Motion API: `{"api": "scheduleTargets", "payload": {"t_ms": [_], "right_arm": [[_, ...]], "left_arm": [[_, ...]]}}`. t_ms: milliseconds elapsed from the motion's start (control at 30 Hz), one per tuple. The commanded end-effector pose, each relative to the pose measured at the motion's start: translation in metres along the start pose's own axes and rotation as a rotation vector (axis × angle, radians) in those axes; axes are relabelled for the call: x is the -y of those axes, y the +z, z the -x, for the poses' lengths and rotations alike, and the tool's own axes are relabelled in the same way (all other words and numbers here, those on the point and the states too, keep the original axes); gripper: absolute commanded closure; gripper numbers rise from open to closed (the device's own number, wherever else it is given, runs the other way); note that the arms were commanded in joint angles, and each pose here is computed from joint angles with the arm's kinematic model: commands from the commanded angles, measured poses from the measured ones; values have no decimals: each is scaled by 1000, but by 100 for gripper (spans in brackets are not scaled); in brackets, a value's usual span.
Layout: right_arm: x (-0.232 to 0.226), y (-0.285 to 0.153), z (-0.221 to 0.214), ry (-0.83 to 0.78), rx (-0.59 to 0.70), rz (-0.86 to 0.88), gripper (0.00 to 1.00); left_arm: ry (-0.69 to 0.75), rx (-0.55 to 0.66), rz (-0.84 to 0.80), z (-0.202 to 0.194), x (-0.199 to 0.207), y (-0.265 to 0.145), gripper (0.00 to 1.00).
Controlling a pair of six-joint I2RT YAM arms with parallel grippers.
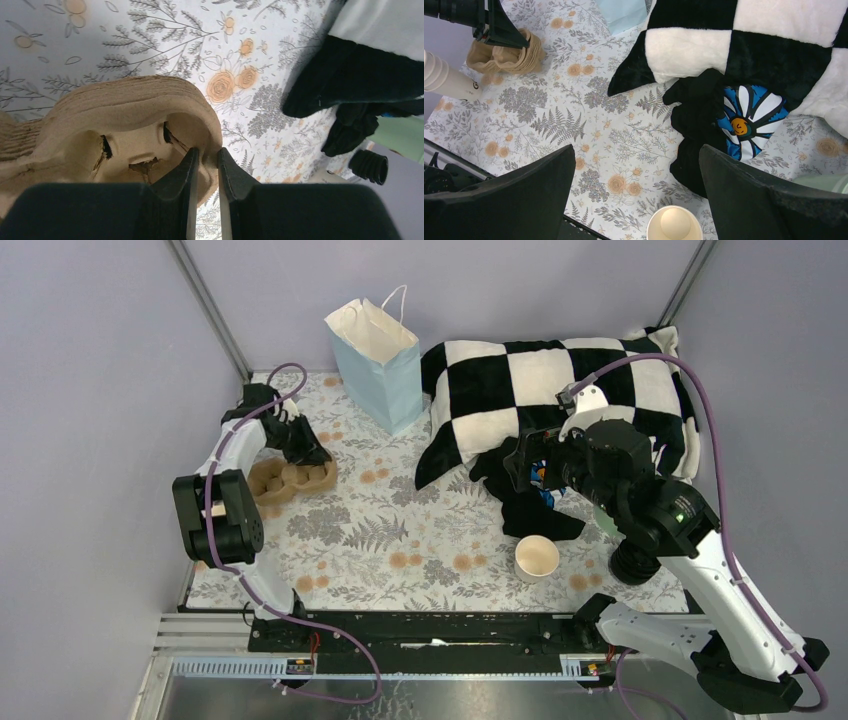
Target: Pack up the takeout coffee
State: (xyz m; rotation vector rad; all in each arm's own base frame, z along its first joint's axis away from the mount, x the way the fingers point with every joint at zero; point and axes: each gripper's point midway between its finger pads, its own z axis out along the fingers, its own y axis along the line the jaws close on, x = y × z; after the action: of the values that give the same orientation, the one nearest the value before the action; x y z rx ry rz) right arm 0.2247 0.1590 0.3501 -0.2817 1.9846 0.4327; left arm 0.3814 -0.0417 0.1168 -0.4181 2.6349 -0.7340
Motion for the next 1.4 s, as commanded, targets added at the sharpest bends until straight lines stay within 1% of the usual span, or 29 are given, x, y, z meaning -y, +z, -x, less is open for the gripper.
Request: {"api": "scheduleTargets", "payload": {"t_ms": [0,100,167,233,300,367,500,600,767,833,933,1033,1233,1367], "right_arm": [[-7,-2,10,4,25,28,0],[-7,-2,10,1,25,28,0],[-7,-2,11,0,28,28,0],[-7,-1,11,-4,28,26,0],[-6,-1,11,-3,26,26,1],[-7,-1,10,-1,25,29,0],[-8,1,8,3,21,34,0],[-9,2,7,7,20,38,0],[-11,2,7,13,21,48,0],[-11,2,6,13,20,50,0],[-11,2,6,13,20,52,0],[-11,0,6,14,22,52,0],[-14,3,6,11,19,63,0],[-17,4,8,11,18,76,0]], "left_arm": [[131,98,-200,14,37,-17,89],[141,82,-211,8,36,-16,89],[137,82,-199,6,33,-16,91],[124,91,-155,6,27,-16,94],[99,110,-78,13,20,-21,100],[77,139,35,19,10,-28,100],[88,196,218,27,5,-43,100],[99,211,420,27,-2,-53,100],[197,212,763,21,-5,-57,100],[214,211,845,21,-7,-60,100],[211,238,901,24,-4,-70,100],[216,319,962,36,9,-96,100],[154,453,937,51,43,-135,100],[106,505,930,53,52,-153,100]]}}
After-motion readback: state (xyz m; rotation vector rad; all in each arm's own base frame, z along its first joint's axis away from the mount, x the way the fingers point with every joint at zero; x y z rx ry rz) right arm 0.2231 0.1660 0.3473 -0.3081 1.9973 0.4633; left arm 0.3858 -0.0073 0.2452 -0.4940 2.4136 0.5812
